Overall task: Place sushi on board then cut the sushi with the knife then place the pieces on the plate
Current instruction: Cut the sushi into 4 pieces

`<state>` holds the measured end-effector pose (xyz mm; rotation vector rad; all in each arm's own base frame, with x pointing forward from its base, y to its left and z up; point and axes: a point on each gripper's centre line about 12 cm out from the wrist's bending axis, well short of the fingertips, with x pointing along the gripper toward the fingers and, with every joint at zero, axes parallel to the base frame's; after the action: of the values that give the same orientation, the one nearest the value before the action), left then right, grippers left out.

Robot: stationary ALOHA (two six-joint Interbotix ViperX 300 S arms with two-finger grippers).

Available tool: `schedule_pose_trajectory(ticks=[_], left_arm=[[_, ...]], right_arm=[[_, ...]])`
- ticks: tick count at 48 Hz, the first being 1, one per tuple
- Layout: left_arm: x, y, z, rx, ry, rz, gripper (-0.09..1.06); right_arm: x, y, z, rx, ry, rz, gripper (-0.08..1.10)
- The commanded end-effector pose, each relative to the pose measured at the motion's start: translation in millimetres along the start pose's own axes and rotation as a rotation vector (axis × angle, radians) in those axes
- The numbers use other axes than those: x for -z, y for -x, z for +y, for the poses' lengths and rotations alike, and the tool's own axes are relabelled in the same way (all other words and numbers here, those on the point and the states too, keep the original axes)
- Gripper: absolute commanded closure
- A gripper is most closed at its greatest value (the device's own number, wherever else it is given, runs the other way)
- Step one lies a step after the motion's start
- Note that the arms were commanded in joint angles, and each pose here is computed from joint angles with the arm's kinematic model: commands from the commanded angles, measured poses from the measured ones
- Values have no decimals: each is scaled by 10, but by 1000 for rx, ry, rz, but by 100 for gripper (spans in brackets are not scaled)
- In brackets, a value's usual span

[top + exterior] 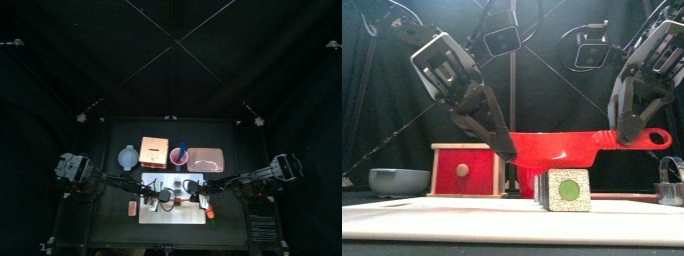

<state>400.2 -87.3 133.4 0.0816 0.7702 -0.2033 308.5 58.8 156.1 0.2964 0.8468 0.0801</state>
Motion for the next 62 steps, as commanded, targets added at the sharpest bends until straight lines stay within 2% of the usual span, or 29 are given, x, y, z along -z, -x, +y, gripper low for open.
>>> schedule_pose_trajectory(ticks=[1,41,62], left_arm=[[-148,20,-7,1,-3,-44,58],[-157,25,-20,4,6,-46,58],[-122,1,-21,5,32,-35,58]], right_arm=[[-89,34,29,-7,2,-33,67],[-111,33,29,-6,1,-41,67],[-81,14,22,-4,-2,-31,67]])
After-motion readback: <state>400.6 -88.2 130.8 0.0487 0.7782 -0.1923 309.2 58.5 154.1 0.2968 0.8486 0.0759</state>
